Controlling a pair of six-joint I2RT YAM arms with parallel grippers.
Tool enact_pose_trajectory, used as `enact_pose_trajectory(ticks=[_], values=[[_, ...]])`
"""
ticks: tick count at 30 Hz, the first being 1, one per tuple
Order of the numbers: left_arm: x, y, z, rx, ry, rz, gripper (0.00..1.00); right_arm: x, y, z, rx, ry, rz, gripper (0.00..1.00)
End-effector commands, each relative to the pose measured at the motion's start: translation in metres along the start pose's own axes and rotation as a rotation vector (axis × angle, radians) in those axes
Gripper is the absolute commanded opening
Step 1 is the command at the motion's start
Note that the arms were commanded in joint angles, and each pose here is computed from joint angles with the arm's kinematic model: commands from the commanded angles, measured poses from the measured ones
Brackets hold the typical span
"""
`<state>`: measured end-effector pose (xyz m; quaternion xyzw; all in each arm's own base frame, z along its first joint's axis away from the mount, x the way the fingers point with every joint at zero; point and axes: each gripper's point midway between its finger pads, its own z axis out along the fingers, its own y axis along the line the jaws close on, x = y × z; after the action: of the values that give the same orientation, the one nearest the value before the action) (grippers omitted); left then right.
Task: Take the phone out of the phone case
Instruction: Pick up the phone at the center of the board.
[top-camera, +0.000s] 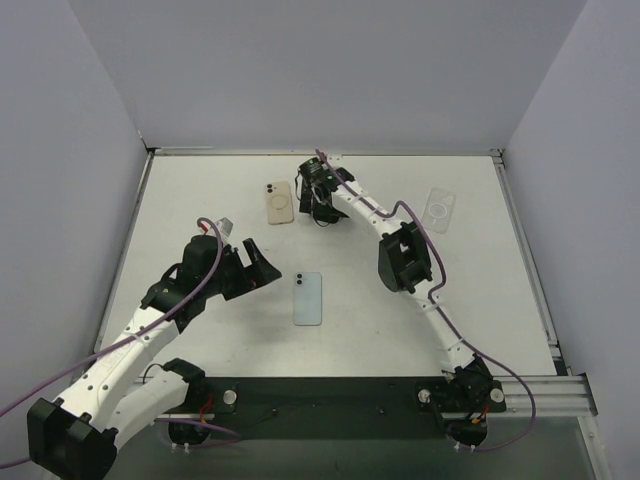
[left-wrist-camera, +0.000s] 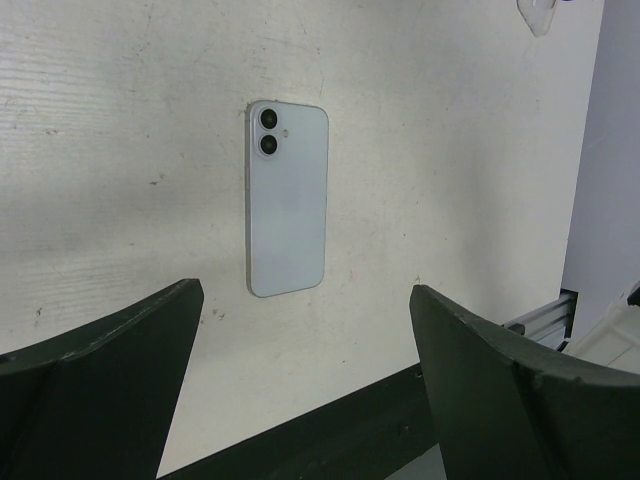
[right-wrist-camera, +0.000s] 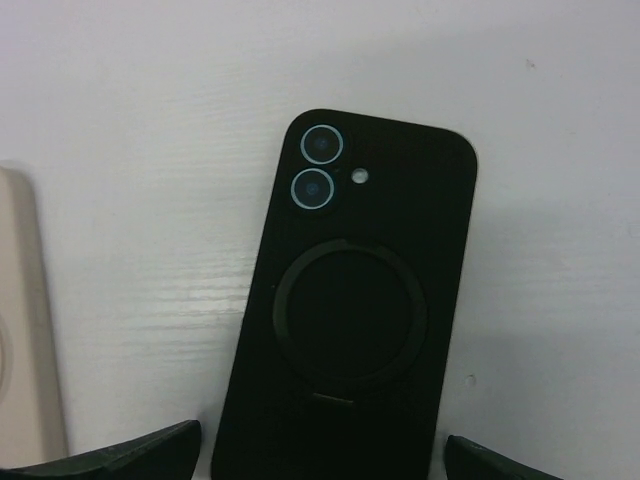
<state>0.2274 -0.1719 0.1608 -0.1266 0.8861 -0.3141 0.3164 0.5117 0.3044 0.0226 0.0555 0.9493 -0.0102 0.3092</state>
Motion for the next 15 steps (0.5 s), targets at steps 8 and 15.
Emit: enact_pose_trajectory(ticks=[8, 15], values=[[-0.011, -0.011, -0.007, 0.036, -0.033, 0.001, 0.96, 0.011, -0.033, 0.010, 0.067, 0.081, -0.005, 1.00], [-0.010, -0.011, -0.004, 0.047, -0.029, -0.004, 0.96, 0.006, -0.050, -0.001, 0.079, 0.095, 0.008, 0.77]])
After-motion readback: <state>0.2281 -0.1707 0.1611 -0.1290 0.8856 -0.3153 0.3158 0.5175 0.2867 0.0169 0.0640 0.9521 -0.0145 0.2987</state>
